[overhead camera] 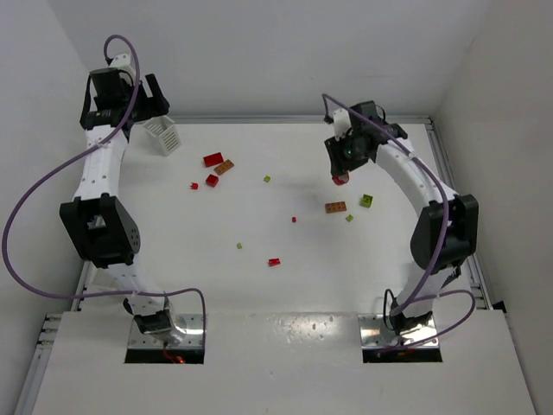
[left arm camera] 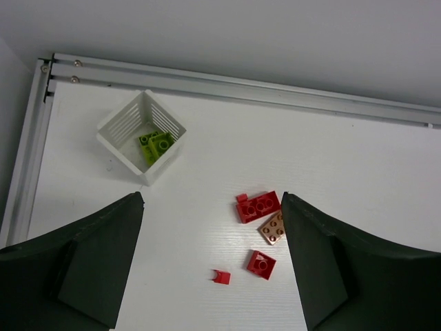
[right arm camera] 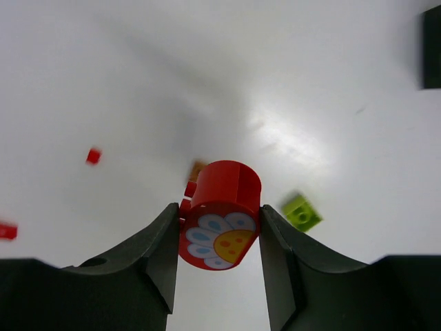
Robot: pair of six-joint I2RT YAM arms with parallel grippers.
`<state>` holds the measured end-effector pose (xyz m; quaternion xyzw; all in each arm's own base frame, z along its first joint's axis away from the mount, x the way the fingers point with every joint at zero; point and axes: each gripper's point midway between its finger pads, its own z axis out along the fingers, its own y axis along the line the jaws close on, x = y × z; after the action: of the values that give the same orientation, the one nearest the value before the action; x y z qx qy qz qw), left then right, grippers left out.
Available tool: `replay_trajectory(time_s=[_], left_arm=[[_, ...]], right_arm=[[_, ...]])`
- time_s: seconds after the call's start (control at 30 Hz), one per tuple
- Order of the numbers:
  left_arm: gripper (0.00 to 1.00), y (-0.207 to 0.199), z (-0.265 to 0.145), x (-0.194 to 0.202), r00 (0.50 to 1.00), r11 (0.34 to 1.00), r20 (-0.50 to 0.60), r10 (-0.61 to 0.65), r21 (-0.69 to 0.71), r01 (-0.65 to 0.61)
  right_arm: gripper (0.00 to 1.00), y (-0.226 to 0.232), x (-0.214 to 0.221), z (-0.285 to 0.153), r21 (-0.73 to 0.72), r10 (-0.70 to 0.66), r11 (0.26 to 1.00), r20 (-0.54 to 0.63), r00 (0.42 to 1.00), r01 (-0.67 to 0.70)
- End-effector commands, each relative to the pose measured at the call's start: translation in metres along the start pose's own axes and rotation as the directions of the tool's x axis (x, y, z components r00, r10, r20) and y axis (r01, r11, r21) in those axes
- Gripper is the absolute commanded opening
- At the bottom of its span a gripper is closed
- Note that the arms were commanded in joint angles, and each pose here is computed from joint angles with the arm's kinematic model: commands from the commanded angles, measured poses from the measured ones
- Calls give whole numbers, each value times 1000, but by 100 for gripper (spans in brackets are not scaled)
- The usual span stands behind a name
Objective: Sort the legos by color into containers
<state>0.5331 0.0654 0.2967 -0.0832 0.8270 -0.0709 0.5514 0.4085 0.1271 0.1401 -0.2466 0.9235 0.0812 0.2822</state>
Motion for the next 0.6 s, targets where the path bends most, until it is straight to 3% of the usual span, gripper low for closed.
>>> replay_trajectory(time_s=[0.0, 0.2, 0.57], left_arm=[[87, -14, -21, -29, 995, 999, 93, 24, 28, -27], [87, -13, -24, -23, 996, 999, 82, 31, 25, -33], [87, -19, -16, -7, 999, 998, 45, -19, 52, 17]], right_arm=[[0, -63, -63, -16, 231, 43, 970, 165, 985, -81], [0, -129, -125, -26, 350, 78, 916, 326, 942, -197], [0, -211, -155, -12, 469, 77, 833, 427, 901, -293]])
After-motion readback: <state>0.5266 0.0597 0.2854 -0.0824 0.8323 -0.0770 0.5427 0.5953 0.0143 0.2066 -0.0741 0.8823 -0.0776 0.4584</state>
